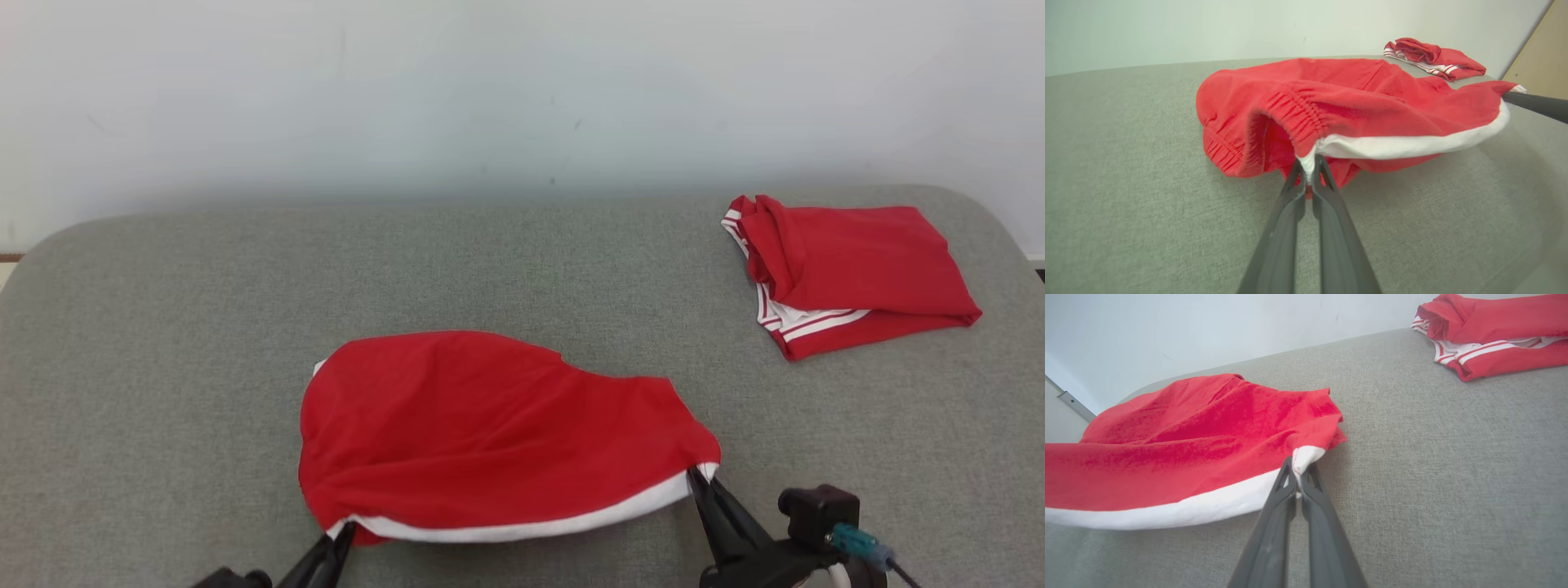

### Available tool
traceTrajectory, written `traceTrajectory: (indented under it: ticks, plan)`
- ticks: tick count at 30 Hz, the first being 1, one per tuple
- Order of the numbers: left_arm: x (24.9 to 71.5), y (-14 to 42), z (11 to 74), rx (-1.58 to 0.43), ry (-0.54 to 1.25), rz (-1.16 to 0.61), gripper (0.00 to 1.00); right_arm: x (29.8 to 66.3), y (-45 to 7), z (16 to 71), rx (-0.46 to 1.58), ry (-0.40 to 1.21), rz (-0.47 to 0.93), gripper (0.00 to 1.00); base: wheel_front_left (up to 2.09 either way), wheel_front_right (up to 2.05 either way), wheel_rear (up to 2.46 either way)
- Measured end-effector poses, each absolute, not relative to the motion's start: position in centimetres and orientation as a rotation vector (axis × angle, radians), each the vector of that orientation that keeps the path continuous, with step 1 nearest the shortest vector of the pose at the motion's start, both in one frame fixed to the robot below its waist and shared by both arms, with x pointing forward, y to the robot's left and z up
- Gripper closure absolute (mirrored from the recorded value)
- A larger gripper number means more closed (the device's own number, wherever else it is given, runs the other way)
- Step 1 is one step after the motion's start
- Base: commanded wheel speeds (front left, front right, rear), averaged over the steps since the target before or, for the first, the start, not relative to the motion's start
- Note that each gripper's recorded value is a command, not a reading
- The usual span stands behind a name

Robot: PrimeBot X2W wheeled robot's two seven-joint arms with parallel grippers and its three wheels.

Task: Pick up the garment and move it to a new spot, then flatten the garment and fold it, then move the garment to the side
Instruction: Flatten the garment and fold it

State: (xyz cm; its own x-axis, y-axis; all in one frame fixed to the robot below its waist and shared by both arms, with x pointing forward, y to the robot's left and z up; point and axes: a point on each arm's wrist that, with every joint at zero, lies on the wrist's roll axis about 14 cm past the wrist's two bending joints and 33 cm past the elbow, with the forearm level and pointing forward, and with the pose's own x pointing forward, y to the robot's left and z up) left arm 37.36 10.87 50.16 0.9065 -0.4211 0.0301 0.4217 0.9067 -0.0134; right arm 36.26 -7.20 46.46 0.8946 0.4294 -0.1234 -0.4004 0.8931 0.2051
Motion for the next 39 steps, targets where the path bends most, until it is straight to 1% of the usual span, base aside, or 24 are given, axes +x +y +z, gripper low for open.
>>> traceTrajectory:
  ticks: [5, 9, 11, 13, 15, 19, 24, 30, 36, 39]
  plan:
    - [38.2, 10.7, 55.2, 0.044, -0.140, -0.469, 1.00, 37.2, -6.4, 51.1, 0.242, 0.066, 0.473, 1.00, 0.00, 0.00, 0.00]
    - [39.6, 10.2, 59.6, 0.126, -0.221, -0.518, 1.00, 38.9, -6.0, 54.9, 0.218, -0.012, 0.521, 1.00, 0.00, 0.00, 0.00]
    - [40.5, 9.8, 61.8, 0.137, -0.260, -0.538, 1.00, 40.0, -5.7, 57.2, 0.228, -0.062, 0.538, 1.00, 0.00, 0.00, 0.00]
    - [41.7, 9.5, 63.5, 0.177, -0.281, -0.560, 1.00, 41.4, -5.5, 59.1, 0.178, -0.102, 0.559, 1.00, 0.00, 0.00, 0.00]
    - [43.2, 9.7, 65.3, 0.185, -0.302, -0.565, 1.00, 43.1, -5.3, 61.2, 0.153, -0.148, 0.567, 1.00, 0.00, 0.00, 0.00]
    - [46.3, 9.7, 67.4, 0.264, -0.317, -0.587, 1.00, 46.7, -4.7, 64.6, 0.108, -0.200, 0.579, 1.00, 0.00, 0.00, 0.00]
    - [50.6, 9.3, 70.6, 0.284, -0.349, -0.603, 1.00, 51.6, -4.4, 68.3, 0.205, -0.227, 0.566, 1.00, 0.00, 0.00, 0.00]
    - [55.9, 8.7, 73.3, 0.347, -0.362, -0.606, 1.00, 57.7, -6.1, 72.6, 0.268, -0.269, 0.500, 1.00, 0.00, 0.00, 0.00]
    - [60.2, 7.8, 76.5, 0.257, -0.417, -0.596, 1.00, 62.2, -8.2, 75.4, 0.332, -0.319, 0.426, 1.00, 0.00, 0.00, 0.00]
    - [62.1, 7.4, 76.2, 0.283, -0.409, -0.590, 1.00, 63.8, -8.9, 75.7, 0.322, -0.326, 0.396, 1.00, 0.00, 0.00, 0.00]
